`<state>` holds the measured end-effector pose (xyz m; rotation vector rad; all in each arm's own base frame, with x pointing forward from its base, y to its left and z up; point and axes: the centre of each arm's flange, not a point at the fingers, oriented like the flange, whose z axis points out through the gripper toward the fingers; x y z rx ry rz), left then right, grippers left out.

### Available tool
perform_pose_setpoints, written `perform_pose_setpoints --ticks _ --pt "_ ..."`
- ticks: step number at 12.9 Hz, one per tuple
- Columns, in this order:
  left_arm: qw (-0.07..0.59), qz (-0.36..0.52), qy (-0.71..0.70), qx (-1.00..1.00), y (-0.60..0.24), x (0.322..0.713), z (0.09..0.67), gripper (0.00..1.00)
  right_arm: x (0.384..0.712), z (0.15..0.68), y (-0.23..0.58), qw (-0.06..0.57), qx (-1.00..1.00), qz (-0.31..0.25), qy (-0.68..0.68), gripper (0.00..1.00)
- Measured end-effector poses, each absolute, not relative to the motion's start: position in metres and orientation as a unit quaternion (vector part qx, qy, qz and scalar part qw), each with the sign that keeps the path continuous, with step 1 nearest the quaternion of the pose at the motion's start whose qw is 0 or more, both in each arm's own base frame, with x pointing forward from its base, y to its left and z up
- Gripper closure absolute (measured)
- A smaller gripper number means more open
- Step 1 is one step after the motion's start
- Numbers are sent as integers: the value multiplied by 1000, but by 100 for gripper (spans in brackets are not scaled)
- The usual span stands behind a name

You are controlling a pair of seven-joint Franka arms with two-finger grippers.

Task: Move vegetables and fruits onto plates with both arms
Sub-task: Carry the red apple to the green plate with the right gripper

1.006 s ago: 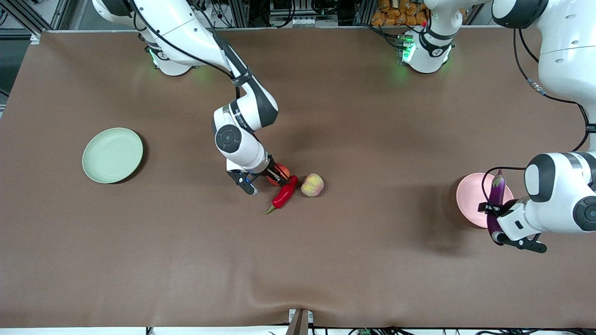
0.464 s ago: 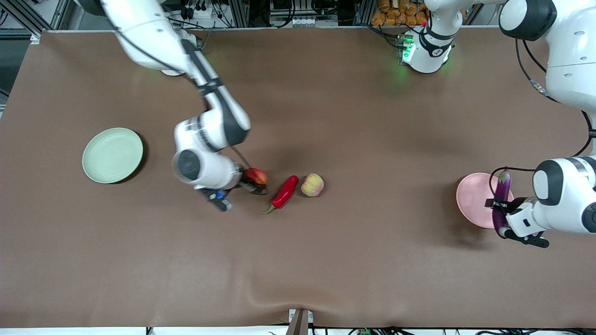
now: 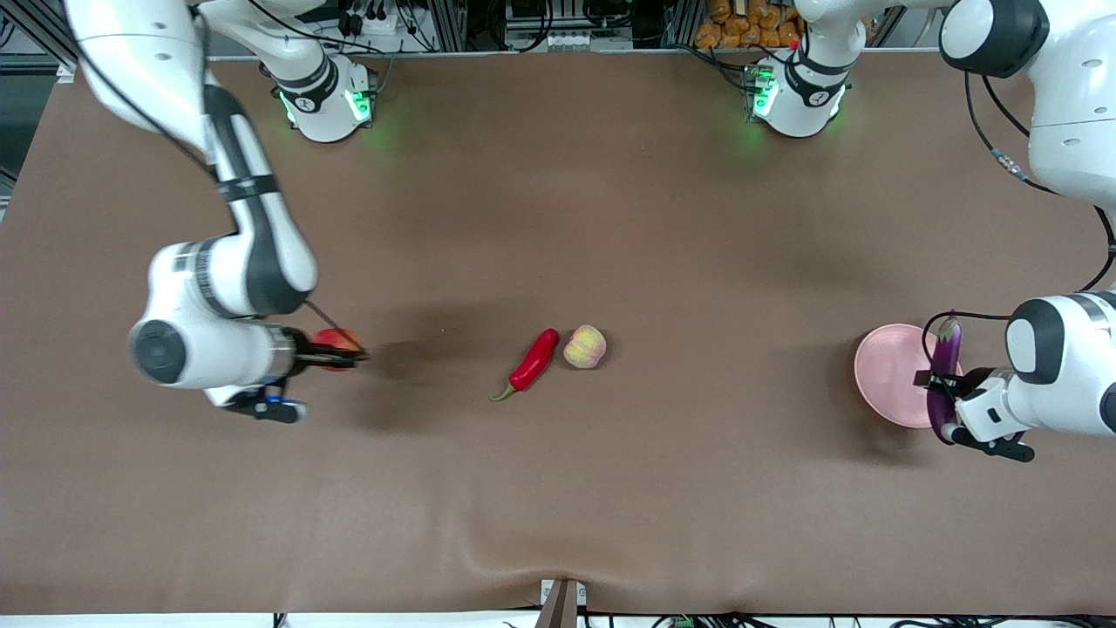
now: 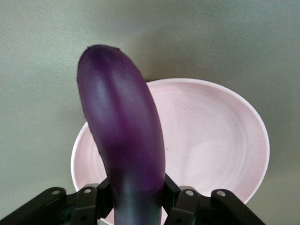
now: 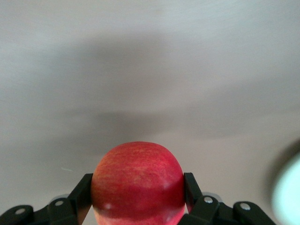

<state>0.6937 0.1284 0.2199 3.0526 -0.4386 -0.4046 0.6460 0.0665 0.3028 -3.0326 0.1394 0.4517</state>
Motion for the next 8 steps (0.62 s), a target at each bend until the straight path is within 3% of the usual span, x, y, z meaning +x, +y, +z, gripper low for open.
perform_pose_setpoints --ticks 4,5,8 --pt "30 -136 -135 981 124 690 211 65 604 294 -93 55 -983 176 -26 19" --pt "32 -137 -136 981 122 690 208 59 591 289 -127 65 -981 180 -31 19" --pt "42 -140 -130 981 120 688 201 22 551 264 -193 95 -976 194 -34 19"
